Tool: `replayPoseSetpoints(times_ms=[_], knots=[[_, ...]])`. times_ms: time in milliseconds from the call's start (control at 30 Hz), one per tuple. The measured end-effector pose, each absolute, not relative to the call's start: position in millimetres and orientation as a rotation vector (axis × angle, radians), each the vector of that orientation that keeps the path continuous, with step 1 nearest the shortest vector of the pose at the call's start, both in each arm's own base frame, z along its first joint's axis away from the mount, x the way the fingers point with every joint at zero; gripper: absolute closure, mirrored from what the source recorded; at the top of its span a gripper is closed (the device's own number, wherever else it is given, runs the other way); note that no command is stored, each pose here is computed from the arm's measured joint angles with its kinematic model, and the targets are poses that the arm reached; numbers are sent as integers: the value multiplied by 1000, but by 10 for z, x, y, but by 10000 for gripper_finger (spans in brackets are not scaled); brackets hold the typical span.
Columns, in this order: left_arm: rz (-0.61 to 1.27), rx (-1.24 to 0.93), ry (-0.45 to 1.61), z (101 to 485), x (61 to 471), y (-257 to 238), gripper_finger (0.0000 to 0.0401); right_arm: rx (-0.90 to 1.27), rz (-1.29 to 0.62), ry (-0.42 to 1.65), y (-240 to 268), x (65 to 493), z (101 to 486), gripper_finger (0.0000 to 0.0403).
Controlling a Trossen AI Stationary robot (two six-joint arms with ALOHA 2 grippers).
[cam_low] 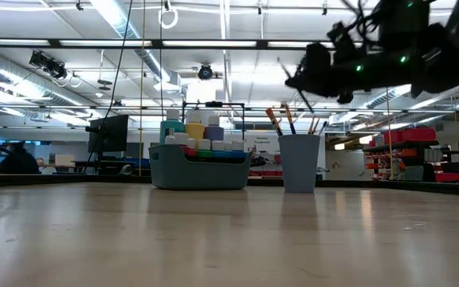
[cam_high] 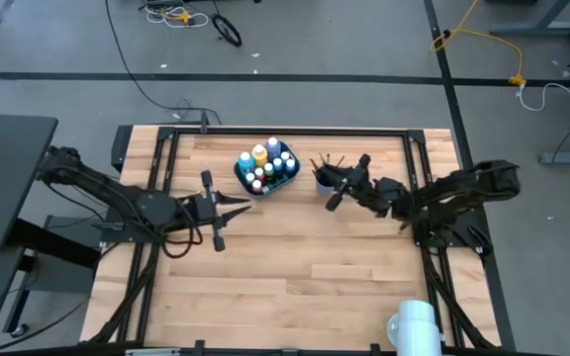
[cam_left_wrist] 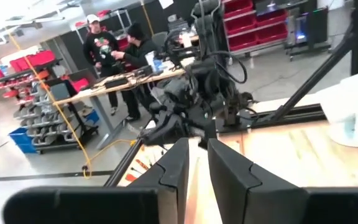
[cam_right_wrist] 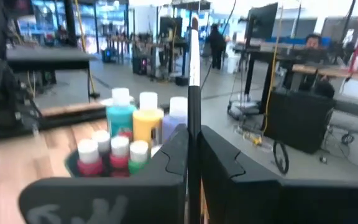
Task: Pick & Place Paint Supplies
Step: Put the silver paint brush into the blue cup, then return to Home Position
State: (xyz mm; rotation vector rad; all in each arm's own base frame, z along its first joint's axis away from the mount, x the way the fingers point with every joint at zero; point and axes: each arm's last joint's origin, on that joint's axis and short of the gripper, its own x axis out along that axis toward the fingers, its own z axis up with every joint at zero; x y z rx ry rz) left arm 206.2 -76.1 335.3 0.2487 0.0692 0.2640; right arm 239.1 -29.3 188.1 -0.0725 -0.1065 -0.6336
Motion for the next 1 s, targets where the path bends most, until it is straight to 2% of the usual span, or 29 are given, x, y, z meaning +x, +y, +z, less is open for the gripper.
replayPoseSetpoints(times_ms=[367,533,1000], knots=[[303,263,97,3287,2134,-785,335,-88,-766,24,-534,2724,1473,376],[302,280,99,3288,2134,-785,336,-75,-855,33,-552,2718,1446,362],[301,284,100,3287,2135,-785,336,-95,-838,22,-516,2726,1466,317]])
